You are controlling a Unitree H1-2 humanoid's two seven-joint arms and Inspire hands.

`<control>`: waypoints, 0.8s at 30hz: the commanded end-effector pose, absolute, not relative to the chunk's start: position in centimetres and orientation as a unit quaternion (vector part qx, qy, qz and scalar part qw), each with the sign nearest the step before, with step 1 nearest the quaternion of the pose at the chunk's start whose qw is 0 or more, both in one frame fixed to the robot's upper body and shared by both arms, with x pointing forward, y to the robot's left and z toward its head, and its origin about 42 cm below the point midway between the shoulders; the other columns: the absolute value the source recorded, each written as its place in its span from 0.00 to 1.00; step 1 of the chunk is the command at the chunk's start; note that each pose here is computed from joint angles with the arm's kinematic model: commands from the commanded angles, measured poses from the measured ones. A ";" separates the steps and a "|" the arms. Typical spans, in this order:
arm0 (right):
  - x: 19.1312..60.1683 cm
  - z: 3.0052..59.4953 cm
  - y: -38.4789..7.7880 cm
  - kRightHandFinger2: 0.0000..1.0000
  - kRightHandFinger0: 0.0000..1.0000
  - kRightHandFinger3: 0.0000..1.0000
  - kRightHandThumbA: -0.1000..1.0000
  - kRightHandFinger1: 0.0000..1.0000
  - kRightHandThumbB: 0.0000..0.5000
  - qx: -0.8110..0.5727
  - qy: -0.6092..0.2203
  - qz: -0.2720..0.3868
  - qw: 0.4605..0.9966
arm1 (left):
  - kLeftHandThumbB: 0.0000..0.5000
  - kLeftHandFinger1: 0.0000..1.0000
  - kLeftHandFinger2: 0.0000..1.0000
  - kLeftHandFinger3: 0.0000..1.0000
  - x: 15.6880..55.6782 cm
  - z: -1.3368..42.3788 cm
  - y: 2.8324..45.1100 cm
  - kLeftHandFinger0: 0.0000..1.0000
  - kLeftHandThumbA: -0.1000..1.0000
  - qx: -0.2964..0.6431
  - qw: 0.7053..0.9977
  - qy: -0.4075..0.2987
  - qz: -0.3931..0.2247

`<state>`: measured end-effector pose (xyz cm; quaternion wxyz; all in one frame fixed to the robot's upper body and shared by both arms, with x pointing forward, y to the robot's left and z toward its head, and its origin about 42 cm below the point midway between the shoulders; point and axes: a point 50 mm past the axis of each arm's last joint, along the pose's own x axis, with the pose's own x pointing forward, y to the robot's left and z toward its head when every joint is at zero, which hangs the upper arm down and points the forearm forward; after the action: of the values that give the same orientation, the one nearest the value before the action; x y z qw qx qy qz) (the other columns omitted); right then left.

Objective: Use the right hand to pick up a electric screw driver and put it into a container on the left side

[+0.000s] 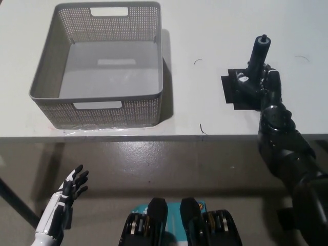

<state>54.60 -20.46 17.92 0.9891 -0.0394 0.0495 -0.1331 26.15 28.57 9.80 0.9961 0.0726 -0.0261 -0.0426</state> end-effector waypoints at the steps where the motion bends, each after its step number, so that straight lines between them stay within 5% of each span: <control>1: 56.1 21.7 -20.0 0.63 0.00 0.53 0.00 0.17 0.30 -0.061 0.027 -0.166 0.984 | 0.45 1.00 1.00 1.00 26.5 11.2 28.8 1.00 1.00 0.086 0.994 -0.049 -0.054; 21: 57.3 26.2 -17.4 0.58 0.00 0.63 0.00 0.13 0.28 -0.057 -0.057 -0.169 0.982 | 0.37 1.00 1.00 1.00 26.7 11.0 29.0 1.00 1.00 0.090 0.994 -0.049 -0.049; 24: 57.7 28.6 -16.0 0.66 0.00 0.71 0.00 0.19 0.27 -0.069 -0.097 -0.157 0.980 | 0.37 1.00 1.00 1.00 26.7 11.0 29.0 1.00 1.00 0.093 0.993 -0.047 -0.050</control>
<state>55.06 -18.91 19.36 0.9820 -0.0681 0.0421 -0.1711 26.32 28.67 9.96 0.9955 0.0790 -0.0279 -0.0443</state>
